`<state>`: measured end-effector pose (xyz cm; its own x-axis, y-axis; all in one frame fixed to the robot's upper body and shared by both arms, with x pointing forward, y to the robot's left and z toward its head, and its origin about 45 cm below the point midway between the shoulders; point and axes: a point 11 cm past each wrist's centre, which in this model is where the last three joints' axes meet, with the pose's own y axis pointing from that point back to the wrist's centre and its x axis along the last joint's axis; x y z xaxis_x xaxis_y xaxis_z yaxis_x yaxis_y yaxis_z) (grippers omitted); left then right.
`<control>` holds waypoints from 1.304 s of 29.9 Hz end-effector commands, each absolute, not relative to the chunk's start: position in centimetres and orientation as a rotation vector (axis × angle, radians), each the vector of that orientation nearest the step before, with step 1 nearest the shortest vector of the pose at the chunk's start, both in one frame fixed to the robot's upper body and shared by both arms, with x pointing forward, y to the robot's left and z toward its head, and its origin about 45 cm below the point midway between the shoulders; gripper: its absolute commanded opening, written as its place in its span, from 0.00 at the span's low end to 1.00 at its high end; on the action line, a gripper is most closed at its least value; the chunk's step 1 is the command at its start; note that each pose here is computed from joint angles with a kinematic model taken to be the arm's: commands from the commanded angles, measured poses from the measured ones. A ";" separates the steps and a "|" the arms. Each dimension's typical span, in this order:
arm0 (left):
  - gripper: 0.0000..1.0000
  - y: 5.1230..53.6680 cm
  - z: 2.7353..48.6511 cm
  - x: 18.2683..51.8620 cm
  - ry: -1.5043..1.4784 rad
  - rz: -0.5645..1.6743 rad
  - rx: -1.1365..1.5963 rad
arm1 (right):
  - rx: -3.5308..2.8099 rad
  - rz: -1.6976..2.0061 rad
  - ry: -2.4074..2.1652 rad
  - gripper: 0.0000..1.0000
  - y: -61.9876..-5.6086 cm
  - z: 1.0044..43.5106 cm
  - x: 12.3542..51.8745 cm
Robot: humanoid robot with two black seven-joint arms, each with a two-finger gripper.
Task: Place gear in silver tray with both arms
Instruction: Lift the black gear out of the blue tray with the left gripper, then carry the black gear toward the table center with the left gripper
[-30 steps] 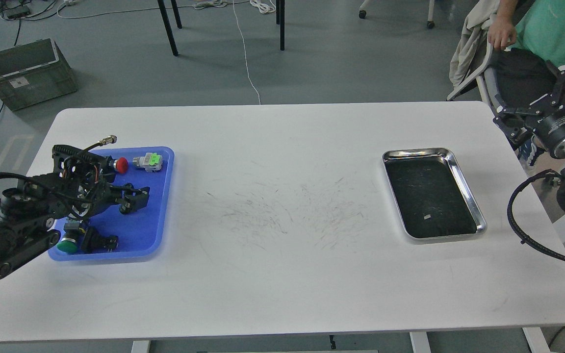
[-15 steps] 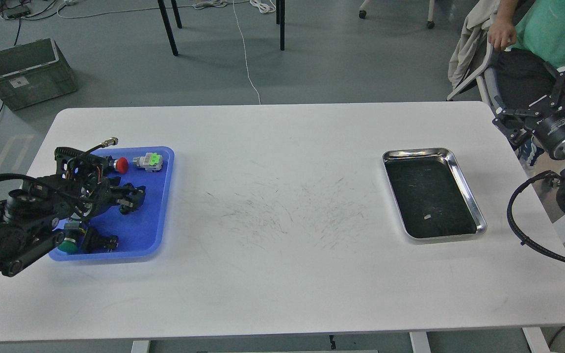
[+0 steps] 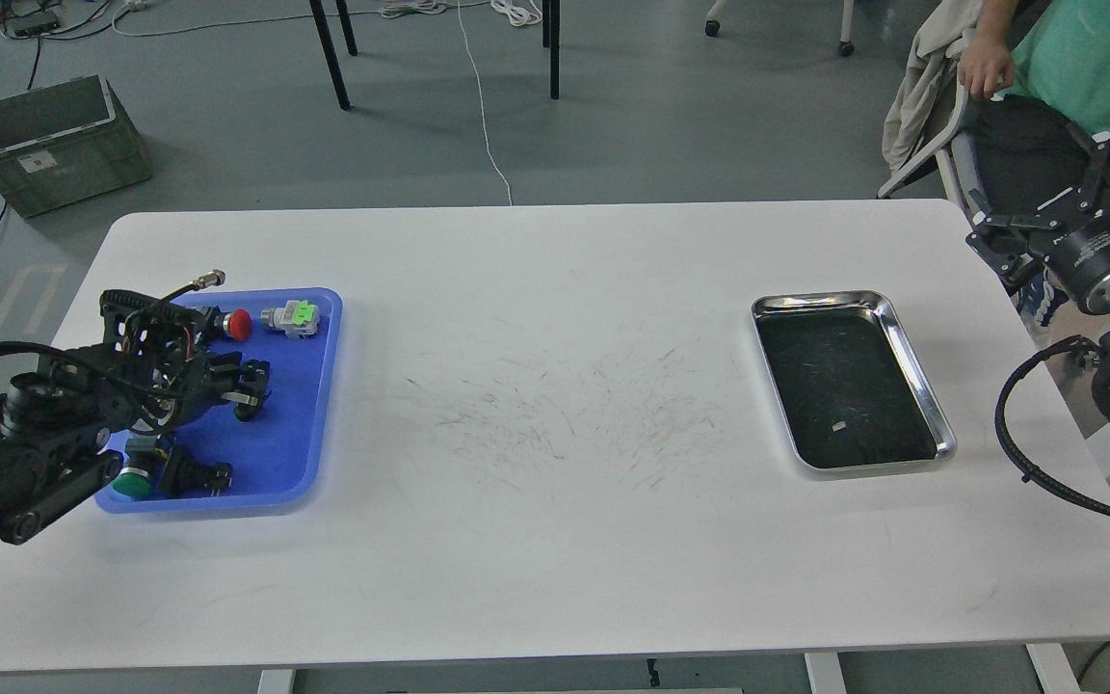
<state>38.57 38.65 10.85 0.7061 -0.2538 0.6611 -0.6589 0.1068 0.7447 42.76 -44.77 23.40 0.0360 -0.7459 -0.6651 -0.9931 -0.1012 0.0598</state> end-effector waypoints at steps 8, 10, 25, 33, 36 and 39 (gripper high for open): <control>0.09 39.0 10.6 38.1 -0.785 0.342 1.474 | -1.911 0.795 1.762 0.99 -44.6 23.0 42.6; 0.09 38.6 10.8 38.3 -0.794 0.340 1.461 | -1.913 0.795 1.761 0.99 -44.5 23.0 42.7; 0.08 35.8 25.3 42.7 -1.022 0.412 1.334 | -1.915 0.786 1.759 0.99 -44.6 23.4 42.8; 0.08 23.7 27.2 43.3 -1.146 0.368 1.171 | -1.910 0.776 1.788 0.99 -45.6 23.5 42.5; 0.08 18.2 25.7 42.8 -1.151 0.325 1.104 | -1.888 0.769 1.824 0.99 -46.7 23.3 42.2; 0.08 12.2 24.0 41.5 -1.156 0.260 1.030 | -1.881 0.764 1.843 0.99 -47.4 23.3 42.0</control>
<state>42.73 17.66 25.55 0.4289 -0.3109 0.8482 -0.6992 0.4803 0.5296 42.19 -46.73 23.32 -0.0051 -0.7722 -0.6354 -0.9942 -0.0646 0.0865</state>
